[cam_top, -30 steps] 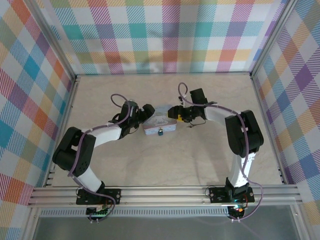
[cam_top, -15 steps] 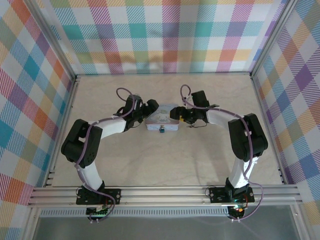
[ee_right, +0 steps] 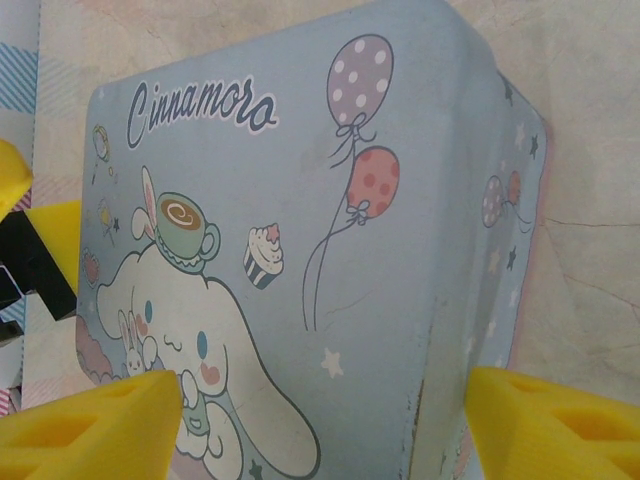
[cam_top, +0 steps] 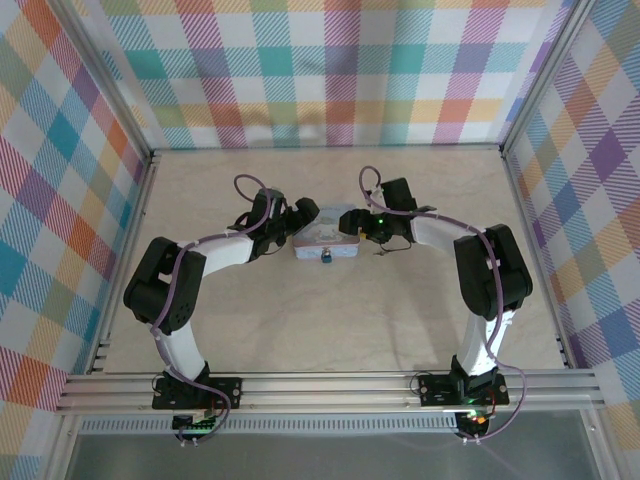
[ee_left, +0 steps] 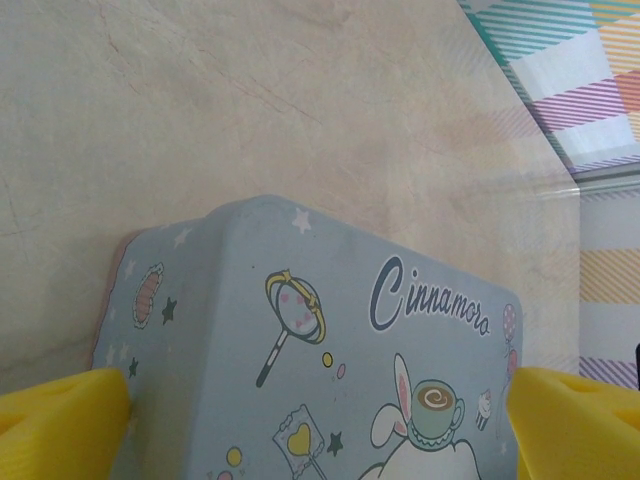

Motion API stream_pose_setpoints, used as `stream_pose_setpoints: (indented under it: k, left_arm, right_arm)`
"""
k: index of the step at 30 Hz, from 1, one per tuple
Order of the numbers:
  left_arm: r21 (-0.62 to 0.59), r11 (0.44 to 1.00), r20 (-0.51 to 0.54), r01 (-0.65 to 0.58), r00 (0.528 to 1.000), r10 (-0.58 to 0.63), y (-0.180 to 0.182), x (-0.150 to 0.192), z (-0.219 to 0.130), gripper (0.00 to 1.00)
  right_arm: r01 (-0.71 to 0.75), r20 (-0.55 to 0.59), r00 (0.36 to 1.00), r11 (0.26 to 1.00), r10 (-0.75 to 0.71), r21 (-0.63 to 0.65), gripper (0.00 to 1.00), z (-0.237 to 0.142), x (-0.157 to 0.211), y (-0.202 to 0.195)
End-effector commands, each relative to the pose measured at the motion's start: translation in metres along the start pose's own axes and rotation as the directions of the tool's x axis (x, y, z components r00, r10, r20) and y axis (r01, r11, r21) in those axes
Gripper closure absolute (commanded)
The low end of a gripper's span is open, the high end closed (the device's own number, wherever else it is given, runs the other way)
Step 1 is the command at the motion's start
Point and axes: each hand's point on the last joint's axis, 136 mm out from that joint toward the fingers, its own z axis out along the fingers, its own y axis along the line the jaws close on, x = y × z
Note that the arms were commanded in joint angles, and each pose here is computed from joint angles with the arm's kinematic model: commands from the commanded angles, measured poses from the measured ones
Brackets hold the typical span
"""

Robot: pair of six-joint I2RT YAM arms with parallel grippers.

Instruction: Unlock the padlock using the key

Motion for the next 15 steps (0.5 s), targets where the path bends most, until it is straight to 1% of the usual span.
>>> stream_pose_setpoints:
  k: [1,9,12,15]
  left_arm:
    - [0.01,1.0,-0.001,-0.008,1.0,0.008,-0.003,-0.006,-0.015,0.03]
    - [-0.02,0.999,0.04,-0.031,0.999,0.032,0.004,-0.014,-0.044,0.02]
    - [-0.053,0.998,0.036,-0.044,0.998,0.046,0.007,-0.012,-0.058,0.04]
    - [-0.092,0.994,0.014,-0.063,0.998,0.065,0.012,-0.002,-0.073,0.05]
  right_arm:
    - [0.041,0.013,0.999,0.999,-0.041,0.002,0.24,-0.01,0.003,0.011]
    - [0.057,0.064,0.996,0.991,-0.065,0.12,0.23,-0.043,-0.001,0.002]
    - [0.056,0.069,0.995,0.979,-0.071,0.197,0.24,-0.058,0.001,-0.005]
    - [0.035,0.067,0.996,0.952,-0.058,0.303,0.26,-0.074,0.005,-0.018]
